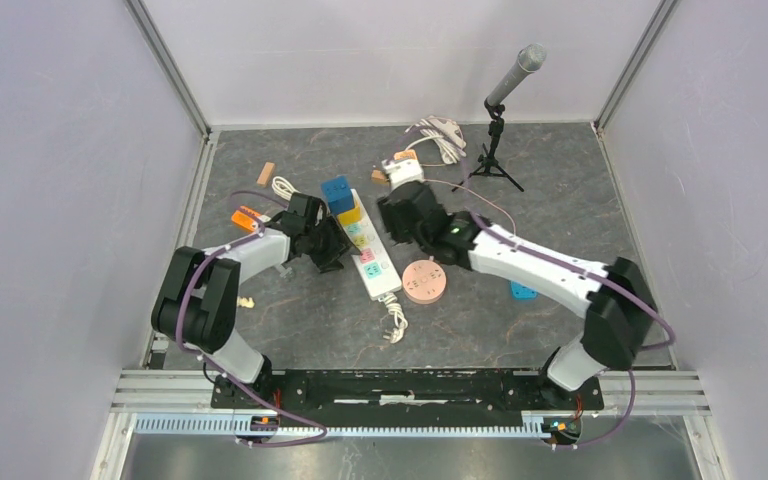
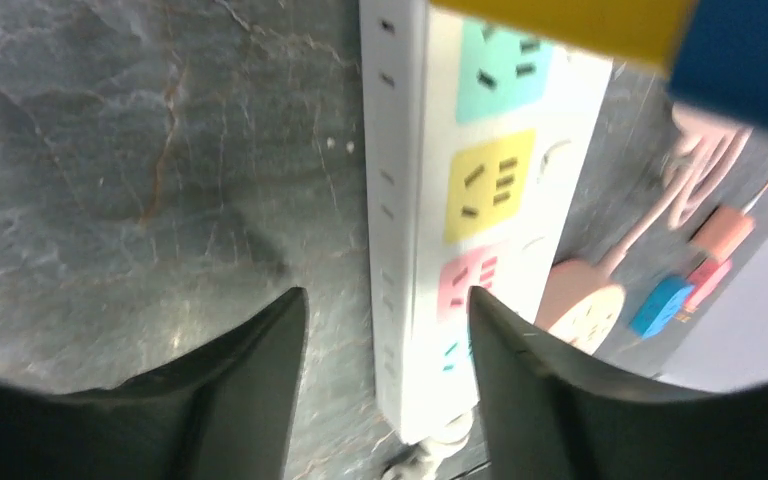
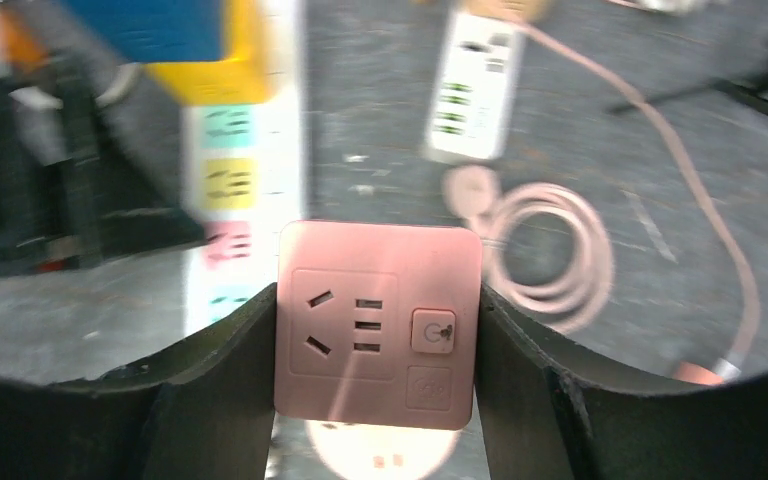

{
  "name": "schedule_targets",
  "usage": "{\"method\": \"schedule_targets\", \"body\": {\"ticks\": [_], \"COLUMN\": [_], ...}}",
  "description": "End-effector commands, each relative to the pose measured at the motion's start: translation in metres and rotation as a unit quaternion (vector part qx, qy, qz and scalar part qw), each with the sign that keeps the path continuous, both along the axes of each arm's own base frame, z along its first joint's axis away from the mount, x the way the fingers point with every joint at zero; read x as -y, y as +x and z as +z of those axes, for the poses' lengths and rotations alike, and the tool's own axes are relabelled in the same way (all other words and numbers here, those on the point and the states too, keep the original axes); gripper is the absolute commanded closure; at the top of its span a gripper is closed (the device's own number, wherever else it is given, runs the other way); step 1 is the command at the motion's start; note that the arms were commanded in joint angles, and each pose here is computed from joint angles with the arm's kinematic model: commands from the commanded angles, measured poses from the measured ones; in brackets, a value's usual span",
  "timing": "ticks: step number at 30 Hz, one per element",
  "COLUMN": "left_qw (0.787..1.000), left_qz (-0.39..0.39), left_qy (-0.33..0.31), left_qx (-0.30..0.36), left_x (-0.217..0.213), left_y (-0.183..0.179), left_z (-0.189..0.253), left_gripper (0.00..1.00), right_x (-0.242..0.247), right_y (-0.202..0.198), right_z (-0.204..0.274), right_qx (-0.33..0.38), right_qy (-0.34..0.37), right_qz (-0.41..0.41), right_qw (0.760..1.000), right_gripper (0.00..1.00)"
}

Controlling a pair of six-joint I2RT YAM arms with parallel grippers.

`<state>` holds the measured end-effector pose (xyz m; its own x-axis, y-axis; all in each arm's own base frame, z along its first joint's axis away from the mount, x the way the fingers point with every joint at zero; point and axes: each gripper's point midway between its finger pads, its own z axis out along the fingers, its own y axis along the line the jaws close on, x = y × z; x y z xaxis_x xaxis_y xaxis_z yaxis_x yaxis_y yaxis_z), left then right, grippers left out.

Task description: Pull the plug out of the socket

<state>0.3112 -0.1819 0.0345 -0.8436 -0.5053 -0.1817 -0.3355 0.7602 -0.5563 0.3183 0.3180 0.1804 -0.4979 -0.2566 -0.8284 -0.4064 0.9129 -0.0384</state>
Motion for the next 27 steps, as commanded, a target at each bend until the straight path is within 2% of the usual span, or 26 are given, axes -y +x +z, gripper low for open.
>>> {"method": "schedule_targets", "body": {"ticks": [1, 4, 8, 14, 23, 27], "left_qw": [0.996, 0.993, 0.988, 0.984, 0.979, 0.977], "left_qz": [-0.050, -0.053, -0.049, -0.041, -0.028, -0.021], "left_qy": [0.029, 0.060, 0.087, 0.107, 0.134, 0.132], "left_qx": [0.062, 0.091, 0.119, 0.136, 0.150, 0.165], "left_x": [-0.003, -0.015, -0.028, -0.040, -0.058, -0.063], "left_y": [0.004, 0.005, 0.001, -0.008, -0.024, -0.035], "left_z": [0.046, 0.068, 0.087, 0.102, 0.120, 0.128], "left_gripper": [0.26, 0.11, 0.00, 0.00, 0.00, 0.00], "right_x": [0.086, 0.131, 0.173, 0.206, 0.215, 0.217], "right_y": [0.018, 0.020, 0.015, 0.004, -0.019, -0.027], "right_z": [0.006, -0.005, -0.027, -0.062, -0.099, -0.112], "right_qx": [0.027, 0.023, 0.007, -0.036, -0.098, -0.123], "right_qy": [-0.047, -0.077, -0.128, -0.200, -0.237, -0.252], "right_qz": [-0.101, -0.144, -0.180, -0.204, -0.191, -0.183], "right_qw": [0.993, 0.986, 0.975, 0.958, 0.947, 0.942], "right_gripper": [1.00, 1.00, 1.00, 1.00, 1.00, 0.91]}}
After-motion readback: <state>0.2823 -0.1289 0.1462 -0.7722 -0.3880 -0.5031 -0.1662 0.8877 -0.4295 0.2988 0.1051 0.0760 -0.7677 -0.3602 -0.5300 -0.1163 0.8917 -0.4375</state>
